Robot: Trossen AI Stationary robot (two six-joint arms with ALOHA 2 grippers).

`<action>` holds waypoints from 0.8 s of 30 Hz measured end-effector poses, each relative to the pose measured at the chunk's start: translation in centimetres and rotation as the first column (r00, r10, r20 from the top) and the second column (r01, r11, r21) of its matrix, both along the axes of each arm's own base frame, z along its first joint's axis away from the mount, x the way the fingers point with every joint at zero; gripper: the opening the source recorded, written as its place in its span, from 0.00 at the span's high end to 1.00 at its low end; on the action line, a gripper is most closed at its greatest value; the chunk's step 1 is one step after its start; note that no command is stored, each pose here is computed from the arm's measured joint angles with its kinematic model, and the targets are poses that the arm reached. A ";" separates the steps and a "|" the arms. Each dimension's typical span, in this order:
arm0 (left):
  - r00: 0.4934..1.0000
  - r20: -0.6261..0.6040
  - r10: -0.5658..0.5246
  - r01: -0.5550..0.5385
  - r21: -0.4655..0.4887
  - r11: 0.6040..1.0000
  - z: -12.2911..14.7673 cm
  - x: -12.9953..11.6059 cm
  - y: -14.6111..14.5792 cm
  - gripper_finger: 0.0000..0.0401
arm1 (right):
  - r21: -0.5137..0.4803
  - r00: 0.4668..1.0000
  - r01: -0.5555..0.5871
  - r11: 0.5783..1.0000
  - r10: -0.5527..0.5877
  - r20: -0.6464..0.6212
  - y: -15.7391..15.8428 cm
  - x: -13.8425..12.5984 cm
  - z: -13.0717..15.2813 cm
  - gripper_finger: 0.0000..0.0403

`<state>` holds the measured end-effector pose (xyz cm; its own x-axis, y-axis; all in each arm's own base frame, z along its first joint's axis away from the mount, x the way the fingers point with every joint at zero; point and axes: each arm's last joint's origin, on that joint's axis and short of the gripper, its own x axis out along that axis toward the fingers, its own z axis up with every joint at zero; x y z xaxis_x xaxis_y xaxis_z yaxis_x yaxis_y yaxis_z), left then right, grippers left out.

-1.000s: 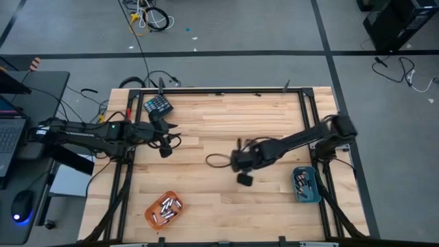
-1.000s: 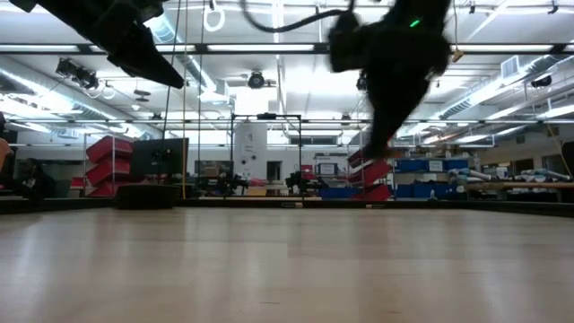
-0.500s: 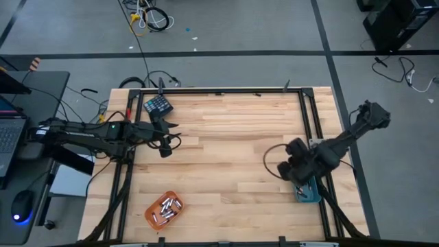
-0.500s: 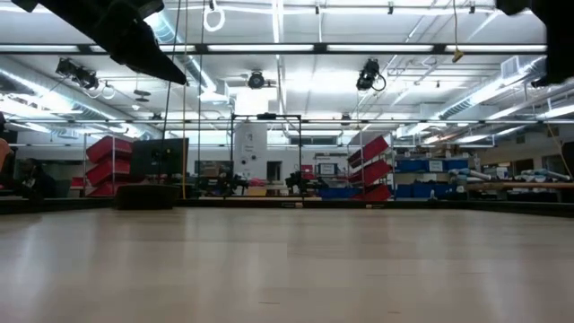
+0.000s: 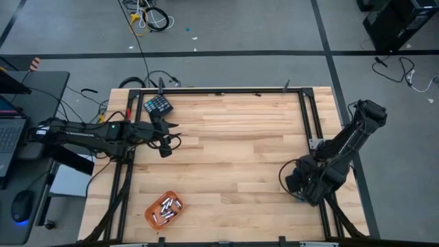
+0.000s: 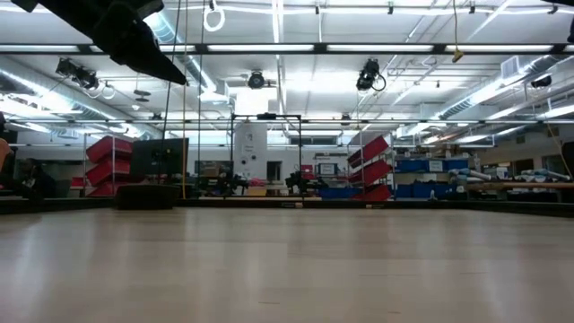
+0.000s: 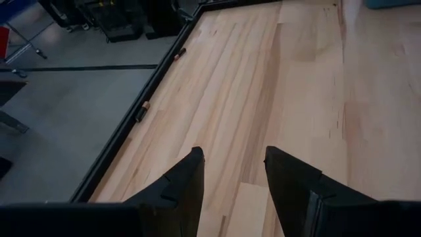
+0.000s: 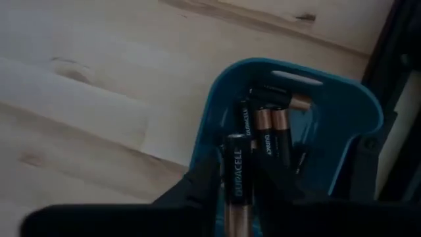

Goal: Sort batteries
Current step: Put the black battery into the blue bin

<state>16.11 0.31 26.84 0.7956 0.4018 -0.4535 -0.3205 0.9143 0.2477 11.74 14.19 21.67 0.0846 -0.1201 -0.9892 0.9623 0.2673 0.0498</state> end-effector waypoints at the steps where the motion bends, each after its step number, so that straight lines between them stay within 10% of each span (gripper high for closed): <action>1: 1.000 0.000 0.000 0.000 0.000 1.000 0.0 0.0 0.0 0.61 | 0.000 1.000 0.001 1.000 -0.001 0.000 0.0 0.0 0.1 0.78; 8: 1.000 0.000 0.000 0.000 0.000 1.000 0.0 0.0 0.0 0.61 | 0.003 0.999 0.028 1.000 -0.028 0.028 -0.2 0.7 0.7 0.65; 14: 1.000 0.006 0.000 0.000 0.000 1.000 0.0 0.0 0.0 0.61 | -0.236 0.928 0.036 0.971 0.056 0.369 -1.5 3.8 2.3 0.67; 24: 0.996 0.082 -0.034 0.029 0.058 0.998 0.4 0.8 0.0 0.61 | -0.544 0.914 0.003 0.839 0.219 0.343 -10.7 11.2 6.6 0.77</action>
<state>16.89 0.26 27.24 0.8419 0.3992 -0.3630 -0.3135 0.9094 0.2732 22.97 3.53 28.24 0.4790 -0.5748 -0.6634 0.8598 0.4596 0.2226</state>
